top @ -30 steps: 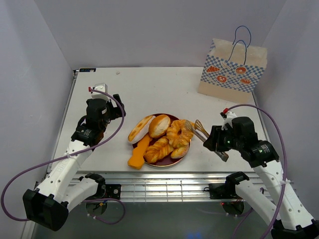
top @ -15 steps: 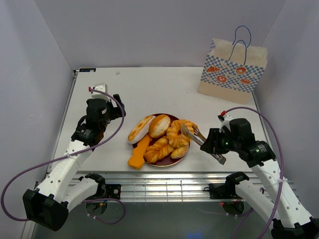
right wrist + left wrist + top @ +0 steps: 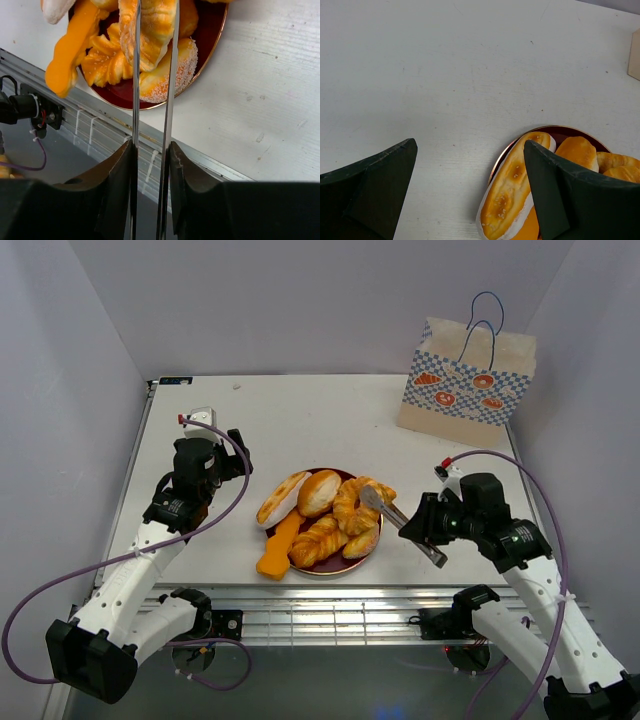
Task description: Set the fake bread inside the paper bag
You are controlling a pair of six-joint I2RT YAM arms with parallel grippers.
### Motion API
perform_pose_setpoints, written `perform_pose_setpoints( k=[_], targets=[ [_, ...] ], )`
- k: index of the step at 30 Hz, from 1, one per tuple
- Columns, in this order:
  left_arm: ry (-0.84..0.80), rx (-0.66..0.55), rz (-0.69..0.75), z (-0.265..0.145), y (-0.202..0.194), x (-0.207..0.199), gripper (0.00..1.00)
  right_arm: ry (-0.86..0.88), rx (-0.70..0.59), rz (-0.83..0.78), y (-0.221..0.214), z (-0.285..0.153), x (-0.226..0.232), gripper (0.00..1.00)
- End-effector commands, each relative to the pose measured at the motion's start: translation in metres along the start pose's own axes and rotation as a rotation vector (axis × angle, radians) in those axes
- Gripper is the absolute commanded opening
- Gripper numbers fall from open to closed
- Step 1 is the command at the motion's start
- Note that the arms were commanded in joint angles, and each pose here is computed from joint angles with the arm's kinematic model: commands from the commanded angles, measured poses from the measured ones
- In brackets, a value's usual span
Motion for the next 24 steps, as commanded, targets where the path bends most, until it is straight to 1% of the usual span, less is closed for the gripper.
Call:
perform_pose_setpoints(
  k=[1, 5, 10, 13, 16, 17, 20, 24],
  targets=[
    [-0.015, -0.027, 0.001, -0.003, 0.011, -0.003, 0.98, 0.082, -0.132, -0.106, 0.033, -0.02, 0.028, 0.08],
    [-0.024, -0.025, -0.002, -0.003, 0.011, -0.004, 0.98, 0.057, -0.274, -0.211, 0.061, -0.046, 0.043, 0.08],
    [-0.026, -0.016, -0.001, -0.001, 0.01, -0.005, 0.98, 0.163, -0.519, -0.328, 0.095, -0.08, 0.077, 0.08],
    [-0.022, -0.018, -0.003, -0.001, 0.01, -0.004, 0.98, 0.19, -0.679, -0.368, 0.115, -0.097, 0.09, 0.08],
    [-0.022, -0.017, -0.004, -0.001, 0.009, -0.004, 0.98, 0.166, -0.867, -0.36, 0.139, -0.115, 0.097, 0.08],
    [-0.023, -0.016, -0.005, -0.001, 0.009, -0.005, 0.98, 0.12, -0.915, -0.343, 0.148, -0.119, 0.095, 0.08],
    [-0.029, -0.014, -0.005, -0.001, 0.009, -0.005, 0.98, 0.017, -0.992, -0.308, 0.177, -0.134, 0.099, 0.08],
    [-0.041, -0.005, -0.005, 0.0, 0.008, -0.007, 0.98, -0.058, -1.084, -0.286, 0.208, -0.156, 0.11, 0.08]
  ],
)
Point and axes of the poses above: each gripper's point midway between its finger pads, its own z axis out along the fingers, its own x axis along the line the jaws close on, y = z × x, the point moved 6 cm from there along -z, back along the fingers, and after that the axes turned 5 degrees about z, right-handed, at the moved point
